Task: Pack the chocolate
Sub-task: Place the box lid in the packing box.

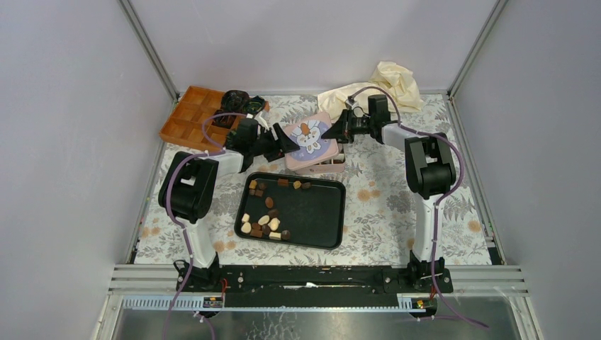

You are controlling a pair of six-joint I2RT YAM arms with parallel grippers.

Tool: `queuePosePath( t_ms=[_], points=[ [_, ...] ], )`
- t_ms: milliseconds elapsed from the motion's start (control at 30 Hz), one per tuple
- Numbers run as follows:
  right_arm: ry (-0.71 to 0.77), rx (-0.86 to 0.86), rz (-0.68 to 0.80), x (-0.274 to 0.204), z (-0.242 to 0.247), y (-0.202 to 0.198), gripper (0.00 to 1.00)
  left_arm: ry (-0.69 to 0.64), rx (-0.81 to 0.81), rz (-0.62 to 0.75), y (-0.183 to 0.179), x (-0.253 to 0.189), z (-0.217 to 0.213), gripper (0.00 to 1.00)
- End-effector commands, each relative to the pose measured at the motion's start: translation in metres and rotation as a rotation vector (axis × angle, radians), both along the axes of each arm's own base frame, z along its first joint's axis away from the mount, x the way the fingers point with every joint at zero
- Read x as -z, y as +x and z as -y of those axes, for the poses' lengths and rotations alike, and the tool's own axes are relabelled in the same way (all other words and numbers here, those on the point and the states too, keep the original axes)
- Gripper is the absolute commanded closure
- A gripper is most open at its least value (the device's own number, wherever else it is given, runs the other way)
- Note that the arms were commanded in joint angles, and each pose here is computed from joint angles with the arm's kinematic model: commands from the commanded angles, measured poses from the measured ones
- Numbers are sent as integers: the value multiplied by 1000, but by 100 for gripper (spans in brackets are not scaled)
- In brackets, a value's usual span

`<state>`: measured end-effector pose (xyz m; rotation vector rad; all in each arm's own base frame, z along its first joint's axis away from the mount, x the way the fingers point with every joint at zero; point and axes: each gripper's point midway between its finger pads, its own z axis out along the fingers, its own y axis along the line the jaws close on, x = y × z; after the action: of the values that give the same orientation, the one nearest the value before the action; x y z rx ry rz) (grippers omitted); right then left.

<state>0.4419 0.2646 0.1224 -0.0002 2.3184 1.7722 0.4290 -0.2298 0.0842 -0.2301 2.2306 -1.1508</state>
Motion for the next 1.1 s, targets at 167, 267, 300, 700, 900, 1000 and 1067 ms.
queuePosePath(
  t_ms=[167,267,300,700,900,1000,1067],
  points=[
    [-98,35,64,4,18,13,89,0,0,13,2,-1,0,32],
    [-129,41,54,10,24,11,87,-4,8,6,3,1,2,34],
    [-140,40,55,12,25,9,87,-6,11,4,4,1,3,34],
    [-223,48,110,19,33,15,68,31,18,-17,11,6,3,42],
    [-303,44,157,20,40,17,58,64,27,-32,19,9,5,44],
    [-331,44,175,20,43,18,55,81,30,-39,24,10,4,44],
    [-356,43,193,20,46,19,54,92,33,-37,27,9,5,45]
  ],
)
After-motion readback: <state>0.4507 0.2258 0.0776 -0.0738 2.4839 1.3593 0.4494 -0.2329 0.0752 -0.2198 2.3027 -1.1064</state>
